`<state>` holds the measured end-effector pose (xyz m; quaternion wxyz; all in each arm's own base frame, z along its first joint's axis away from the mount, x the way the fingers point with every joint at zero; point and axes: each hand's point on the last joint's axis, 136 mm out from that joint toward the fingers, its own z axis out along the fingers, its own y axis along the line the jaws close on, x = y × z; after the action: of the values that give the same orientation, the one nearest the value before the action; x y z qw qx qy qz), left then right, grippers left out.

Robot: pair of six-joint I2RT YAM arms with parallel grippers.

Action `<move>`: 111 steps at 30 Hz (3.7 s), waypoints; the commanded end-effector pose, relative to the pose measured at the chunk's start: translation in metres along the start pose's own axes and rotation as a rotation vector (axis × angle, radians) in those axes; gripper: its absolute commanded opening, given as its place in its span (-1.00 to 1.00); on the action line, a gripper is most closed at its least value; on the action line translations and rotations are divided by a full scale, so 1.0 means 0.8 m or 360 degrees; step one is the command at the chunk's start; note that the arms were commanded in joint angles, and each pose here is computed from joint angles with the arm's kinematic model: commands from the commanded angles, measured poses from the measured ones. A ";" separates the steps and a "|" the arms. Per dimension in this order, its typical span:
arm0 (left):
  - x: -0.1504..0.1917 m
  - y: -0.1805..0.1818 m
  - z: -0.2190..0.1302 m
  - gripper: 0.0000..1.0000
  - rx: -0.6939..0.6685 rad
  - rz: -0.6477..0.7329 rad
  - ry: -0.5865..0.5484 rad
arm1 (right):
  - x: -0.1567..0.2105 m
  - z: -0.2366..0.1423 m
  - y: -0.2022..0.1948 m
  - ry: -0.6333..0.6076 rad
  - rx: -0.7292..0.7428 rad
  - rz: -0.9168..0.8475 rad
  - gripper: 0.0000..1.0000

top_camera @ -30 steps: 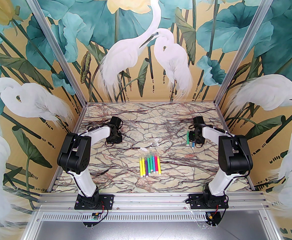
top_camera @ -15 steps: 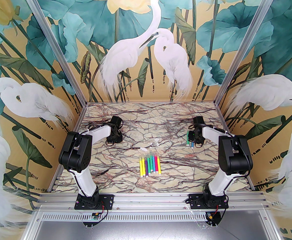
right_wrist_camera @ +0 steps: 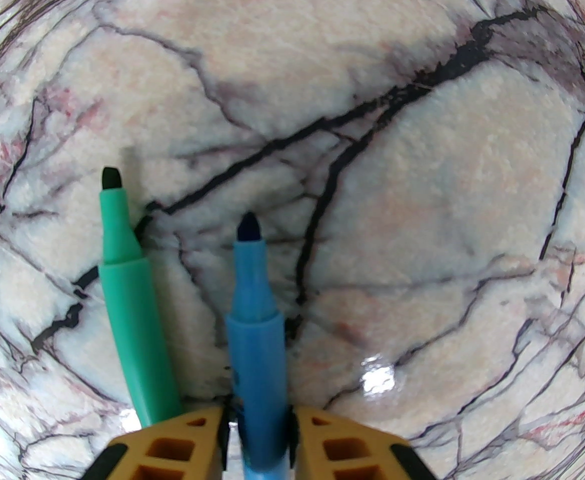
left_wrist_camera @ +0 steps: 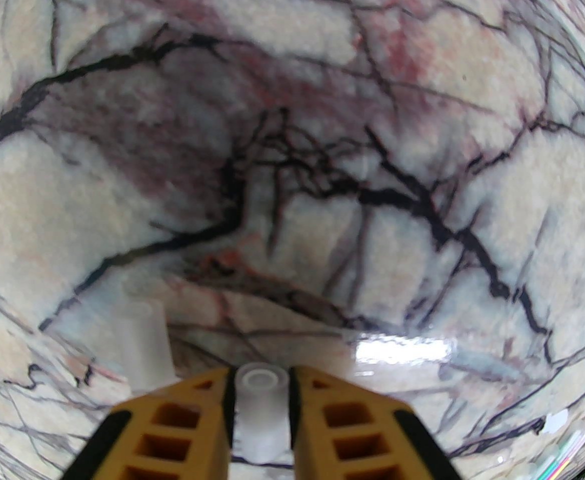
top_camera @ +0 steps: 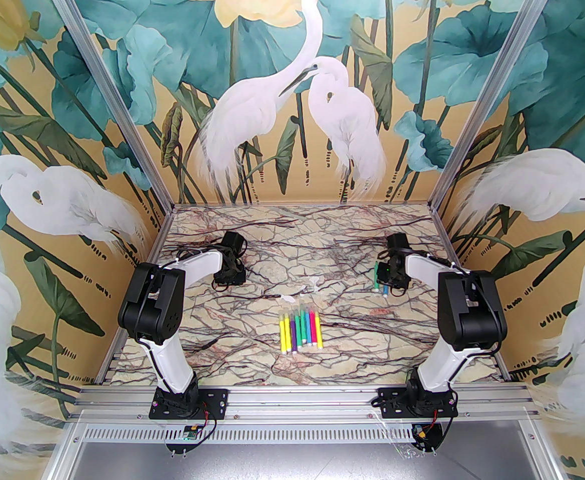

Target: Open the pen caps

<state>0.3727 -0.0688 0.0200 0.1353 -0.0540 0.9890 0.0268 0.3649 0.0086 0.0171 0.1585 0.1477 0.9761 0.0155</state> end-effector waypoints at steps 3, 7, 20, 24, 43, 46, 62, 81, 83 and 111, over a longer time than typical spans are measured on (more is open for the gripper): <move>-0.008 0.003 -0.012 -0.39 -0.0002 0.0000 -0.0018 | -0.001 -0.010 -0.002 -0.0041 -0.0014 0.0000 -0.43; -0.013 0.000 -0.025 -0.24 0.0042 -0.0016 -0.0069 | 0.000 -0.014 -0.002 -0.0054 -0.0019 -0.0016 -0.42; -0.013 -0.052 -0.097 0.12 0.0567 0.0003 -0.0283 | 0.002 -0.065 0.012 -0.0215 -0.0079 -0.0119 -0.32; -0.002 -0.058 -0.107 0.29 0.0660 -0.0011 -0.0319 | 0.015 -0.085 0.033 -0.0267 -0.0110 -0.0244 -0.30; 0.031 -0.057 -0.160 0.61 0.0902 -0.0043 -0.0609 | 0.145 -0.147 0.145 -0.0159 -0.0576 -0.0586 -0.22; 0.033 -0.058 -0.161 0.62 0.0913 -0.0045 -0.0614 | 0.173 -0.147 0.161 -0.0088 -0.0662 -0.0664 -0.20; 0.035 -0.053 -0.165 0.62 0.0895 -0.0056 -0.0625 | 0.251 -0.112 0.221 0.0094 -0.0694 -0.0847 -0.20; 0.032 -0.052 -0.159 0.61 0.0860 -0.0062 -0.0600 | 0.270 -0.084 0.238 0.0187 -0.0641 -0.0901 -0.23; 0.032 -0.052 -0.159 0.61 0.0861 -0.0060 -0.0601 | 0.272 -0.083 0.239 0.0193 -0.0636 -0.0903 -0.24; 0.025 -0.059 -0.158 0.61 0.0897 -0.0061 -0.0596 | 0.272 -0.080 0.202 0.0201 -0.0257 -0.1019 -0.33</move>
<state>0.3197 -0.1233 0.1286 0.3213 -0.0240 0.9180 -0.2313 0.1944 0.2243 0.0213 0.1056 -0.1707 0.9778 0.0604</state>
